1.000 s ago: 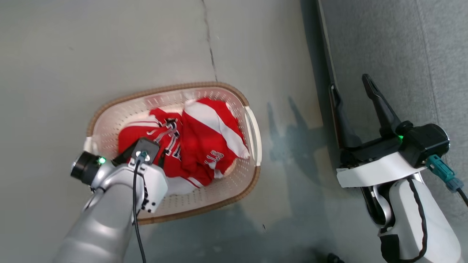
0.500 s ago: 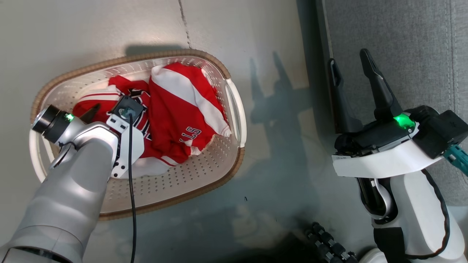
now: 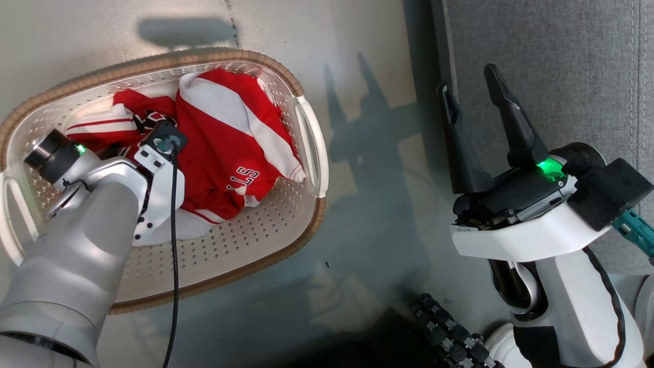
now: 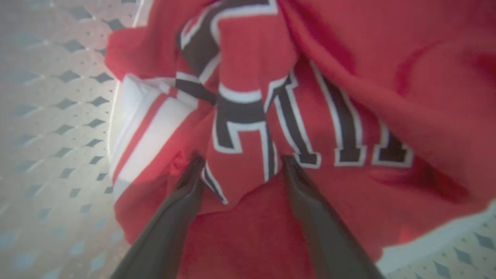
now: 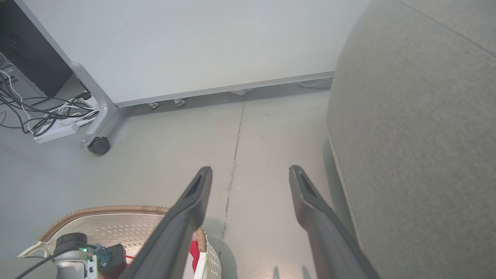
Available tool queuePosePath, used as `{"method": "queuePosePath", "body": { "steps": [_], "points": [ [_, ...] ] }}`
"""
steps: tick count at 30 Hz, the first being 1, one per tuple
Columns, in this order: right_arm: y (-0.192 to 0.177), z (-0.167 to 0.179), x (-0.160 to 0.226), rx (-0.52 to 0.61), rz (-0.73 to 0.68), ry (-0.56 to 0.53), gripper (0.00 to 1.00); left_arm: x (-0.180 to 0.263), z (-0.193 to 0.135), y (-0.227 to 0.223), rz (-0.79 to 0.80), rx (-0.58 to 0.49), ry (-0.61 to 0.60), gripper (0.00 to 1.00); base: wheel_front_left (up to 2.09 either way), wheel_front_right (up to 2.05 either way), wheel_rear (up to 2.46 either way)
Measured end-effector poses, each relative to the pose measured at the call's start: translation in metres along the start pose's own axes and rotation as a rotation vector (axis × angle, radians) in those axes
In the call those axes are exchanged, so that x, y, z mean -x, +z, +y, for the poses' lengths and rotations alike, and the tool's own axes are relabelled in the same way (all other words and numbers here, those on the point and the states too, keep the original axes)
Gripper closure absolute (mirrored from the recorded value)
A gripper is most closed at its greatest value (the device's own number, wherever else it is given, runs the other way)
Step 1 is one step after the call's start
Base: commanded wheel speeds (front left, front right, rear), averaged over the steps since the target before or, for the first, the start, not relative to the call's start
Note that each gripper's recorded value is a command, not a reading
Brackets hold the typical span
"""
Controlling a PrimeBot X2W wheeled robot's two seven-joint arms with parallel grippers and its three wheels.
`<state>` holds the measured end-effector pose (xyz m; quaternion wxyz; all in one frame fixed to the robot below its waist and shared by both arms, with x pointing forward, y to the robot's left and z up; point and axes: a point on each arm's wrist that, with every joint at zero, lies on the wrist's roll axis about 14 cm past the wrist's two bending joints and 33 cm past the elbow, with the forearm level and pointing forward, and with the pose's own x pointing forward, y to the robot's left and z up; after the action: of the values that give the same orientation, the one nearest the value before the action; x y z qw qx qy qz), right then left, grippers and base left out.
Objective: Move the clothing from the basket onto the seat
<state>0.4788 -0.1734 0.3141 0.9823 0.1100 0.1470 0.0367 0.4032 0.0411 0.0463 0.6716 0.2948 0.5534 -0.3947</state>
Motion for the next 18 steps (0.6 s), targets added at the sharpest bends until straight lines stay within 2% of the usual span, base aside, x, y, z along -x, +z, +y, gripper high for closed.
{"method": "queuePosePath", "body": {
  "steps": [5,11,12,13,18],
  "points": [
    [-0.01,-0.003,0.002,0.006,0.027,-0.007,0.0,-0.011,-0.003,-0.001,0.029,-0.066,-0.012,0.0,0.0,0.0,0.0],
    [-0.017,-0.005,0.002,0.028,0.05,-0.007,0.0,-0.014,-0.004,-0.004,0.056,-0.014,-0.026,0.0,0.0,0.0,0.0],
    [-0.018,-0.005,0.002,0.028,0.05,-0.008,0.0,-0.014,-0.004,-0.004,0.06,-0.012,-0.027,0.56,0.0,0.0,0.0],
    [-0.018,-0.006,0.003,0.029,0.052,-0.01,0.0,-0.014,-0.006,-0.004,0.06,-0.018,-0.037,1.0,0.0,0.0,0.0],
    [-0.013,-0.018,0.002,0.024,0.042,-0.047,0.0,-0.011,-0.006,-0.001,0.046,-0.055,-0.048,1.0,0.0,0.0,0.0]
  ]
}}
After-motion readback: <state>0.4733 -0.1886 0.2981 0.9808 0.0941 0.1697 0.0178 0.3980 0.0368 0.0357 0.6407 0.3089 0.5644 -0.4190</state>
